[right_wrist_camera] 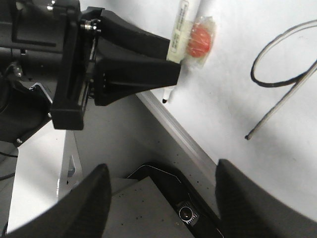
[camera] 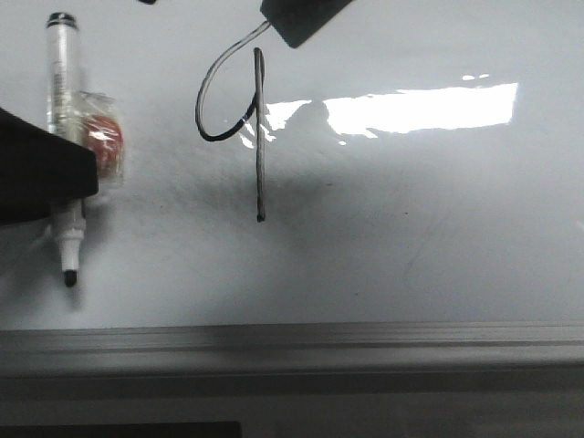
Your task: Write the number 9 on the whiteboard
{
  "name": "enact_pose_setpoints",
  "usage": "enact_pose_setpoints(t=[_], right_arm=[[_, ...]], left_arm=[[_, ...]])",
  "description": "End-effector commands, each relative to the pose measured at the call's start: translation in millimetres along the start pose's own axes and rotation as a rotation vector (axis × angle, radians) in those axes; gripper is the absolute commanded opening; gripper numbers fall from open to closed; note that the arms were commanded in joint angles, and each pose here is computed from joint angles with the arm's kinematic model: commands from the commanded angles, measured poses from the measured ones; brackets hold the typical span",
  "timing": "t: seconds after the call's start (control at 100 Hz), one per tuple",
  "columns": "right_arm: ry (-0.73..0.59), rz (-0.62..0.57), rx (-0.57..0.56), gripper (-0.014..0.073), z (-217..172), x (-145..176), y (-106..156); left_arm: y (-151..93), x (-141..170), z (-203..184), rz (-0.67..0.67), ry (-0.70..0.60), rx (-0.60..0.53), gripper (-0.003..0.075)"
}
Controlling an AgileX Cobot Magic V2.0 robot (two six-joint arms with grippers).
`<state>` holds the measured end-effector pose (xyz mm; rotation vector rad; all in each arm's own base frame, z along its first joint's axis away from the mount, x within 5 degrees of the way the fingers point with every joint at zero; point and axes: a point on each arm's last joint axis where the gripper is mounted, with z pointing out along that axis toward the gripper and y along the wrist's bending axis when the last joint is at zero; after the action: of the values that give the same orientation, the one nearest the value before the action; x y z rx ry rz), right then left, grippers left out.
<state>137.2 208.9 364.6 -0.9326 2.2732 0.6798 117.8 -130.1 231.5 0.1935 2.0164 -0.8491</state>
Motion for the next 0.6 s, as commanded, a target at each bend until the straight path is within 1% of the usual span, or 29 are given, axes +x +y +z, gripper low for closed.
enact_pose_setpoints(t=[0.0,0.18,0.27,0.31,0.38,0.39,0.4,0.43,0.45,0.48,0.49,0.54,0.59], right_arm=[[-0.096,-0.01,-0.012,0.0396,-12.2,-12.2,3.0],[-0.096,-0.01,-0.012,0.0396,-12.2,-12.2,3.0],[-0.102,-0.012,-0.01,0.0395,-12.3,-12.7,2.8],[-0.107,-0.02,-0.002,0.0382,-12.3,-13.2,2.2],[-0.129,-0.045,0.019,0.0281,-17.1,-13.9,0.6],[-0.134,-0.051,0.024,0.0236,-18.4,-14.0,0.3],[-0.139,-0.051,0.023,0.0236,-19.1,-14.3,0.4],[-0.156,-0.063,0.032,0.0155,-22.2,-14.9,-0.1],[-0.169,-0.069,0.035,0.0123,-24.7,-14.9,-0.3],[-0.188,-0.081,0.044,0.0041,-28.4,-14.6,-1.0],[-0.207,-0.084,0.043,0.001,-31.6,-14.6,-0.9],[-0.246,-0.094,0.046,-0.0074,-37.6,-13.1,-1.3],[-0.291,-0.107,0.051,-0.0065,-43.1,-8.7,-2.7]], left_arm=[[-3.8,-12.8,0.1,-0.018,-0.08,0.004,0.0401],[-4.2,-14.0,-1.6,-0.019,-0.088,0.009,0.0401],[-5.7,-17.6,-7.3,-0.025,-0.113,0.028,0.0401],[-6.6,-20.0,-11.1,-0.027,-0.13,0.04,0.04],[-8.8,-24.7,-19.5,-0.021,-0.166,0.07,0.0398],[-9.1,-25.0,-20.4,-0.019,-0.167,0.073,0.0397],[-9.7,-26.1,-22.4,-0.013,-0.176,0.081,0.0395],[-11.1,-27.1,-26.5,0.005,-0.182,0.099,0.0386],[-12.2,-28.2,-29.8,0.022,-0.191,0.113,0.0375],[-13.6,-29.2,-34.3,0.041,-0.198,0.132,0.0348],[-13.8,-29.5,-35.5,0.045,-0.201,0.136,0.033],[-15.4,-31.1,-44.6,0.066,-0.218,0.167,0.0247],[-16.5,-31.6,-52.6,0.084,-0.226,0.194,0.014]])
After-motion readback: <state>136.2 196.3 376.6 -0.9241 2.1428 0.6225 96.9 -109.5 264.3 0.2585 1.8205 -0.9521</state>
